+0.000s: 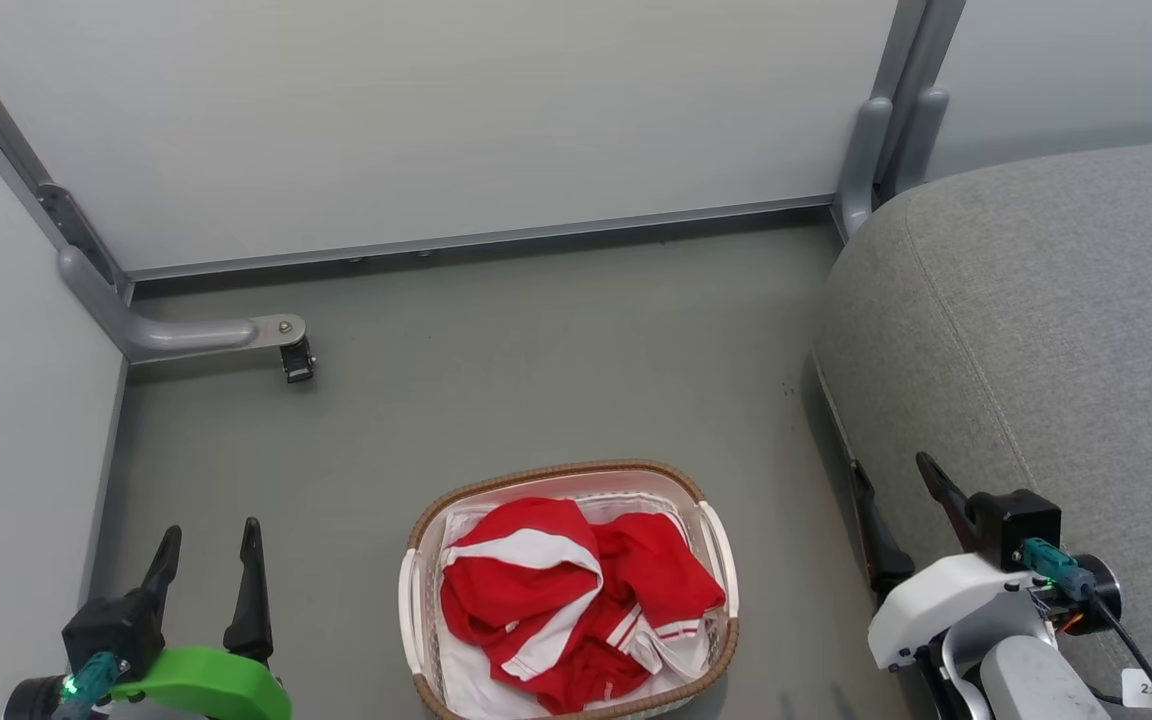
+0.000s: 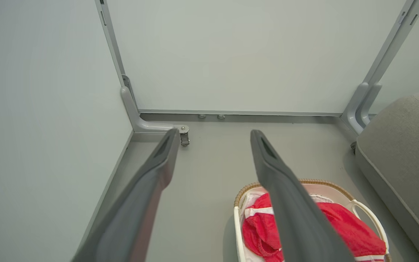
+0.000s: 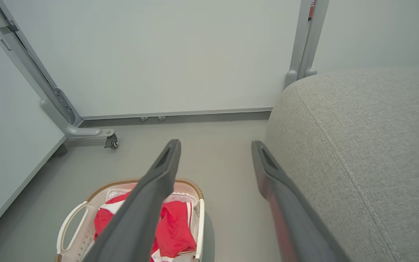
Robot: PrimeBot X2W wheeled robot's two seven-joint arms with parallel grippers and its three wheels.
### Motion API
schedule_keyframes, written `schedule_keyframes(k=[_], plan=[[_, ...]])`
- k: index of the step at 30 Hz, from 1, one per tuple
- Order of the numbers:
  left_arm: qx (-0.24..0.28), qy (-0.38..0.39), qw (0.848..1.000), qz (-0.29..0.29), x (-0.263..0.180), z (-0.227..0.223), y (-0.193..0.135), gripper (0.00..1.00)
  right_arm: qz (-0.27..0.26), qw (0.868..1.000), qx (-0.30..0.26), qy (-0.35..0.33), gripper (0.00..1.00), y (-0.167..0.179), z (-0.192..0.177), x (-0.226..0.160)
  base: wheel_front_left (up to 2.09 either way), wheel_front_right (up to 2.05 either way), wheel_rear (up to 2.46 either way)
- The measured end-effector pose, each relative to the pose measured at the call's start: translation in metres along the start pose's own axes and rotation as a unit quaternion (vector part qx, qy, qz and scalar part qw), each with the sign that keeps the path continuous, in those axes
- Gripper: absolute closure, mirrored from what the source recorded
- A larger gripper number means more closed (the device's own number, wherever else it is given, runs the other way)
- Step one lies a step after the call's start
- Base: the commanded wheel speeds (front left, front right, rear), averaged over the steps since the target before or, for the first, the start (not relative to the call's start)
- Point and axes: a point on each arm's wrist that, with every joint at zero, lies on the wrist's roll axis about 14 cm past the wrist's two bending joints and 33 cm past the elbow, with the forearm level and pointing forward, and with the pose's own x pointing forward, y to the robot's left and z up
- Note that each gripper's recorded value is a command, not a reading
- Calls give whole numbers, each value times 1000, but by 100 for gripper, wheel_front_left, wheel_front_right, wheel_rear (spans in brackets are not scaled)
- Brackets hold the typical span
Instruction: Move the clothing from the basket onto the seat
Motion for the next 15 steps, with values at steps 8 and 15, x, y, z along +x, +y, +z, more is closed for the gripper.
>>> schedule_keyframes(k=[8, 15], plan=[[10, 8, 1000, -7, 1, -7, -3, 0, 8, 1000, -20, 2, 0, 3, -4, 5, 0, 0, 0], [20, 27, 999, -24, 11, -20, -8, 0, 21, 999, -38, 4, 0, 7, -7, 18, 0, 0, 0]])
